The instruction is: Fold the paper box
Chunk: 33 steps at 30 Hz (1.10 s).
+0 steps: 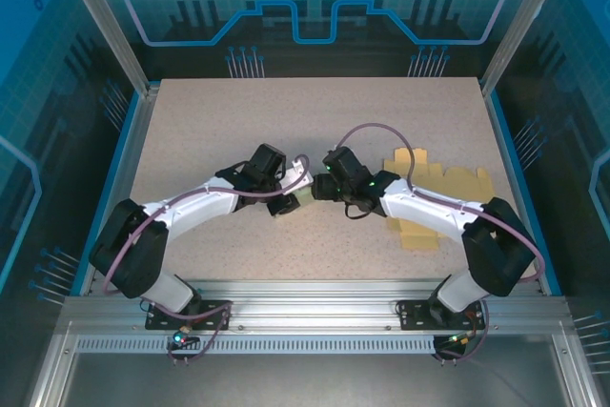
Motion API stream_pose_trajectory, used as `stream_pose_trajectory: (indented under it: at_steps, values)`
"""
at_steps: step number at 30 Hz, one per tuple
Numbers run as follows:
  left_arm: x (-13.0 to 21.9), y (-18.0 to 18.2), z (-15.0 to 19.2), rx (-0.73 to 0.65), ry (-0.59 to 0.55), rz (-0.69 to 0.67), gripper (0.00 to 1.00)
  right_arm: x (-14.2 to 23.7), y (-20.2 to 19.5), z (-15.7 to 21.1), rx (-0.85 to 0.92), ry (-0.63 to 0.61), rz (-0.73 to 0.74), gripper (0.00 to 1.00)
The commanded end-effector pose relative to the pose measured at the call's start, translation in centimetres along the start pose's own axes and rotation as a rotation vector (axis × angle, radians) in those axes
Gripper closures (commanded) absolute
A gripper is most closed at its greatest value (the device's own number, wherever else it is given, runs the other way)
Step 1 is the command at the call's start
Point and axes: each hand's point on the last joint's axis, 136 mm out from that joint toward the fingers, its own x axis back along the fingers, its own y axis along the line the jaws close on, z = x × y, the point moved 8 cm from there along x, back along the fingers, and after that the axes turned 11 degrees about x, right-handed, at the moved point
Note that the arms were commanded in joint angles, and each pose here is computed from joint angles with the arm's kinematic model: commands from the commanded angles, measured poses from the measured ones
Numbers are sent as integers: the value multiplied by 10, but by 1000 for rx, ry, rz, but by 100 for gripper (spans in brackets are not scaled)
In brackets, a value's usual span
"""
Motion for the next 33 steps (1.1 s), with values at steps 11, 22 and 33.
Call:
stream_pose_trajectory:
  at_steps: [11, 22, 33]
  values:
    - [-23, 61, -18, -271, -54, -439, 53, 101, -69, -1, -34, -70, 292, 0]
    - [-70, 112, -11, -406, -37, -587, 27, 111, -162, 22, -277, 16, 400, 0]
    - [-47, 102, -11, -433, -197, -792, 1, 121, -242, 68, -577, 53, 561, 0]
